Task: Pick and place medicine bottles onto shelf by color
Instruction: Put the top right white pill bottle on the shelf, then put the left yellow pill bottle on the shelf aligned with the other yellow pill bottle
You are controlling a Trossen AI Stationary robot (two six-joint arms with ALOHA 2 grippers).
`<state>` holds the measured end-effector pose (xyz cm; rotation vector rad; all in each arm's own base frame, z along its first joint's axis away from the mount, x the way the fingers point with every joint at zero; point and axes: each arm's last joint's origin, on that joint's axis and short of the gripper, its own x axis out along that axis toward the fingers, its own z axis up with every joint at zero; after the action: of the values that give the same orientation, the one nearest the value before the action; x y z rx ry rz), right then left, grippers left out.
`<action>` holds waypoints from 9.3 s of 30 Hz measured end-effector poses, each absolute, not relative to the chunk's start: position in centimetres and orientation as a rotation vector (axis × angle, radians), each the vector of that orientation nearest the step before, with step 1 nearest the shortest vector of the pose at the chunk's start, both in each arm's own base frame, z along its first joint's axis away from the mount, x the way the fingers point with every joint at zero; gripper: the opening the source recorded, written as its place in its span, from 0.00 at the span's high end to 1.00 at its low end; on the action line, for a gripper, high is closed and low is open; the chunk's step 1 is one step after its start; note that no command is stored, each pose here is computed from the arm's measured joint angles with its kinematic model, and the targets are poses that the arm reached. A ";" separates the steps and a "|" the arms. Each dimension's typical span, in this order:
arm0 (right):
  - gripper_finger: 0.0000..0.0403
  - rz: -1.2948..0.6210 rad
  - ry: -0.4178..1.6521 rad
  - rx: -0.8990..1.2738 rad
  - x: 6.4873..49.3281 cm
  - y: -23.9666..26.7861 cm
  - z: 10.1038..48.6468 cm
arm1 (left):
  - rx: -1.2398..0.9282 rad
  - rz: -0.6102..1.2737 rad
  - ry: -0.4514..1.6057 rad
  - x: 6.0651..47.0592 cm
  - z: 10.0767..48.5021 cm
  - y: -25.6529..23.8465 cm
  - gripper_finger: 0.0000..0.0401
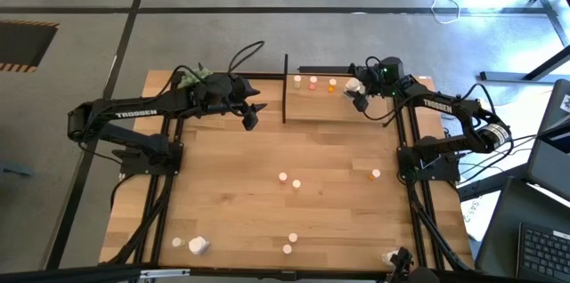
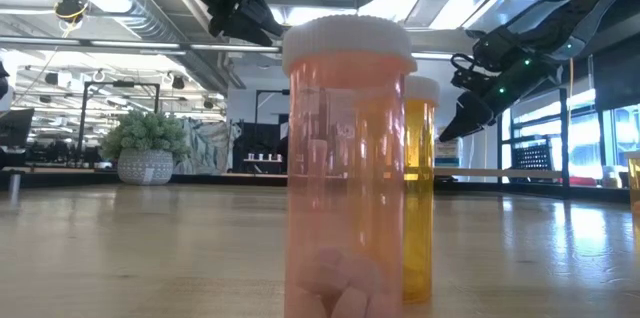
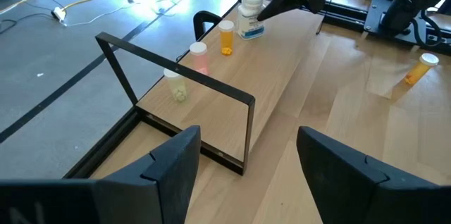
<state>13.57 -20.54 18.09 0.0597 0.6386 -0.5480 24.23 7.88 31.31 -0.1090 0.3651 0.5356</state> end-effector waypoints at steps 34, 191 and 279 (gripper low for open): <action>0.20 -0.456 0.821 0.196 15.4 -20.8 29.8 | -0.109 0.535 0.365 24.2 31.3 7.9 0.43; 0.20 -0.043 0.740 -0.151 27.4 -4.4 35.7 | -0.247 -0.151 0.932 11.9 31.0 -1.1 0.43; 0.20 0.115 0.723 -0.176 27.4 -4.5 35.6 | -0.538 -0.263 1.246 8.0 18.7 -22.2 0.43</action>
<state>27.37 -4.46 35.60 -0.1757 0.7235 0.1155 8.05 -22.21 18.68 -0.5381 1.2462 -0.2634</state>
